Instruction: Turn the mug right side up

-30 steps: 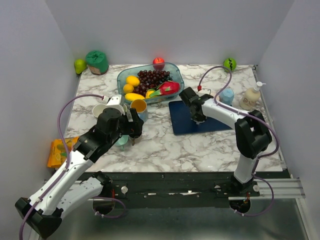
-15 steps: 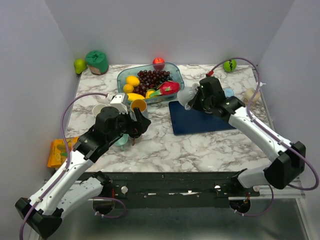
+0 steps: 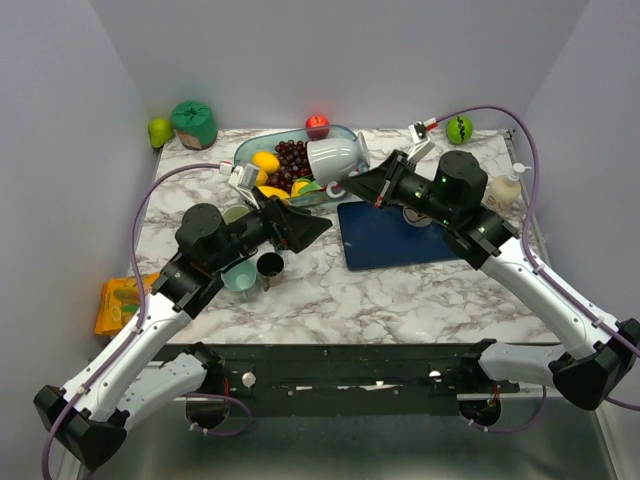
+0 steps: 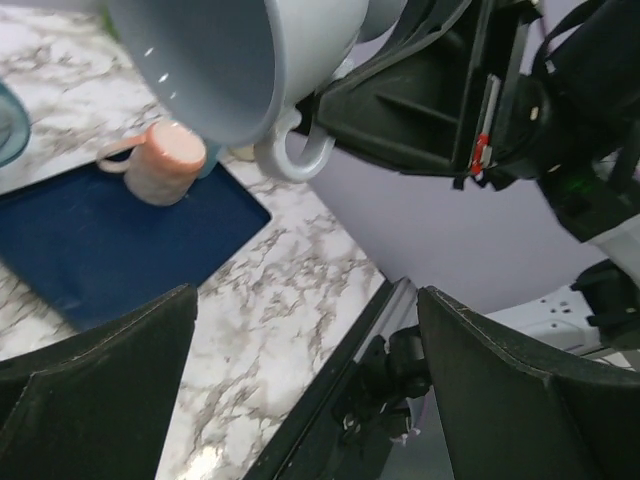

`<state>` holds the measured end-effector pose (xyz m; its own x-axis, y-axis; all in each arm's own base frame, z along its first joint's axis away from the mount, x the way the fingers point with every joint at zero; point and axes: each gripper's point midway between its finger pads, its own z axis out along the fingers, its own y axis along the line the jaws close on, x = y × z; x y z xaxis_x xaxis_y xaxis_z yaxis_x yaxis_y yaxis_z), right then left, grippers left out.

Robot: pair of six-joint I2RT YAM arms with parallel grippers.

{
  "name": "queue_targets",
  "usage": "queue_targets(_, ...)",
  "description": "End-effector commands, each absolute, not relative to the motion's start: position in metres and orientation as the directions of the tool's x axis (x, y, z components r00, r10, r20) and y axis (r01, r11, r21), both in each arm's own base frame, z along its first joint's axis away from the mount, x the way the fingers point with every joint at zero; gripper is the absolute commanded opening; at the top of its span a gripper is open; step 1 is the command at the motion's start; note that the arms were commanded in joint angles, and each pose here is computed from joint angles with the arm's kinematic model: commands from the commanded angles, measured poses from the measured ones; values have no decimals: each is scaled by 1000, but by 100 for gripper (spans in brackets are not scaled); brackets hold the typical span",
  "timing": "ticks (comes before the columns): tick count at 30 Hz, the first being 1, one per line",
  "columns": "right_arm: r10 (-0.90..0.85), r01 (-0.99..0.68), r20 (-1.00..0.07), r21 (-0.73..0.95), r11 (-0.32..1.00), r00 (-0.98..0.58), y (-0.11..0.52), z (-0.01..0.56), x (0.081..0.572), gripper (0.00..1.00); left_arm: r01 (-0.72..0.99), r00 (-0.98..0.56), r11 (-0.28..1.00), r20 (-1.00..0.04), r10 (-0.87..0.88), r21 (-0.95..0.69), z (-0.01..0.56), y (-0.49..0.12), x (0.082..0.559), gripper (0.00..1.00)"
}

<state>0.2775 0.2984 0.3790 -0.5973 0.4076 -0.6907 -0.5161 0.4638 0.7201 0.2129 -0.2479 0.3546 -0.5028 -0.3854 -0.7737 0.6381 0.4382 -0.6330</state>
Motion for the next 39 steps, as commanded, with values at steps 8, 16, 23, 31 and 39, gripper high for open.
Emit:
queue_targets(8, 495, -748, -688, 655, 107, -531, 316, 494, 218, 1, 794, -349, 236, -737, -579, -561, 460, -248, 202, 90)
queue_targets(16, 508, -761, -670, 647, 43, -541, 317, 504, 208, 1, 778, -340, 225, -694, -634, -586, 471, -244, 209, 72)
queue_targets(23, 491, -759, -665, 651, 12, -563, 323, 500, 203, 1, 781, -314, 218, -670, -673, -585, 484, -241, 214, 61)
queue_targets(31, 471, -751, -658, 660, -14, -587, 328, 494, 197, 1, 781, -325, 203, -662, -675, -590, 488, -248, 221, 50)
queue_targets(39, 444, -747, -673, 664, 11, -592, 334, 479, 197, 1, 775, -288, 212, -631, -721, -595, 499, -240, 225, 42)
